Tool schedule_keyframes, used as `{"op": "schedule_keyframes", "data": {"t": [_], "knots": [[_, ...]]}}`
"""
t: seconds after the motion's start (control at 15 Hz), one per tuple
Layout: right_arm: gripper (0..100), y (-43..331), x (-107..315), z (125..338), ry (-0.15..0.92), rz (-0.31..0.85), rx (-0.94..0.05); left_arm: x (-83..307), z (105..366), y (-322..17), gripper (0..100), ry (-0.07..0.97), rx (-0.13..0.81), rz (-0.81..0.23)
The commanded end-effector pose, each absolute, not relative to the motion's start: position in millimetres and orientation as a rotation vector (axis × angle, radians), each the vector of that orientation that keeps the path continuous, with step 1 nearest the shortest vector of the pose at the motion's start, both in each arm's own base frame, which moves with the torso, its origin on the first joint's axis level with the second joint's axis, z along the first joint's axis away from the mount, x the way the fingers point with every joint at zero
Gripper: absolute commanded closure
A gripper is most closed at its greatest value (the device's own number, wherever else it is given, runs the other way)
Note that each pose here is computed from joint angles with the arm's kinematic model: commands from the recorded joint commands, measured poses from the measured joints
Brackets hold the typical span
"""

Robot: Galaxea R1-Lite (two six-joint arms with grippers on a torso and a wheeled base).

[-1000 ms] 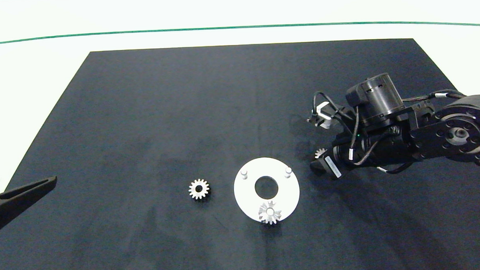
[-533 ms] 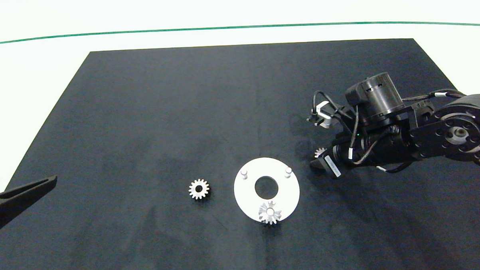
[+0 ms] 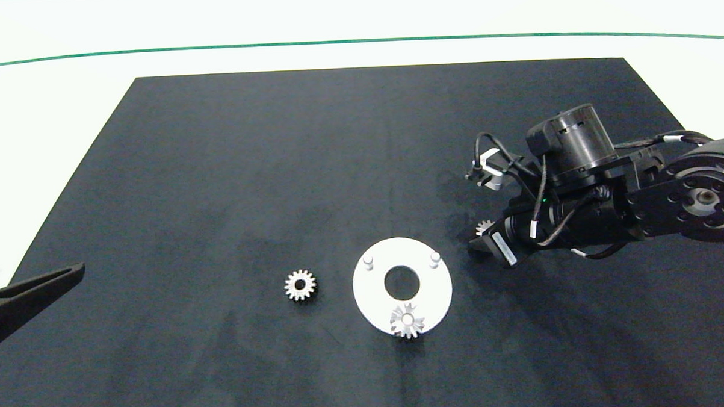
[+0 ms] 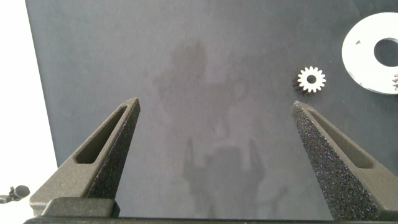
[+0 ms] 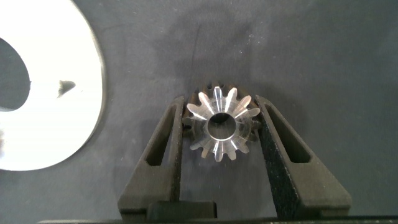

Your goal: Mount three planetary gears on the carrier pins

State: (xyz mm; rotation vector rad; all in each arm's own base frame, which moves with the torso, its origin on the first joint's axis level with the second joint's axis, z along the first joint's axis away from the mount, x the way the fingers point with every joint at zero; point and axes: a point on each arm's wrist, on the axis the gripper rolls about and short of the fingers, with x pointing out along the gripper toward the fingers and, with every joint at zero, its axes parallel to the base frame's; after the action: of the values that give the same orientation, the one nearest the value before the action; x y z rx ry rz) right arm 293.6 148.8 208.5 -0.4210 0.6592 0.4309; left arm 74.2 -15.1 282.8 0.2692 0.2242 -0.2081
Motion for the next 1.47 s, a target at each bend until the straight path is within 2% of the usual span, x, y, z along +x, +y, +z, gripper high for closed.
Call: {"op": "schedule_keyframes", "data": {"t": [0.07, 0.2, 0.53, 1.0, 1.47], "knots": [[99, 153.5, 271.4, 229.1, 0.596, 0.466, -0.429, 74.0, 283.0, -15.1, 0, 0.224, 0.270, -0.208], [99, 160.7, 256.7, 237.3, 0.576, 0.493, -0.446, 74.0, 283.0, -15.1, 0, 0.224, 0.270, -0.208], [99, 185.9, 245.4, 238.3, 0.550, 0.518, -0.497, 74.5, 282.9, -15.2, 0, 0.226, 0.271, -0.208], [99, 206.9, 251.0, 220.7, 0.589, 0.543, -0.534, 73.8, 284.3, -15.0, 0, 0.220, 0.270, -0.207], [99, 216.6, 251.7, 216.0, 0.593, 0.557, -0.546, 71.1, 285.8, -14.5, 0, 0.208, 0.269, -0.206]]}}
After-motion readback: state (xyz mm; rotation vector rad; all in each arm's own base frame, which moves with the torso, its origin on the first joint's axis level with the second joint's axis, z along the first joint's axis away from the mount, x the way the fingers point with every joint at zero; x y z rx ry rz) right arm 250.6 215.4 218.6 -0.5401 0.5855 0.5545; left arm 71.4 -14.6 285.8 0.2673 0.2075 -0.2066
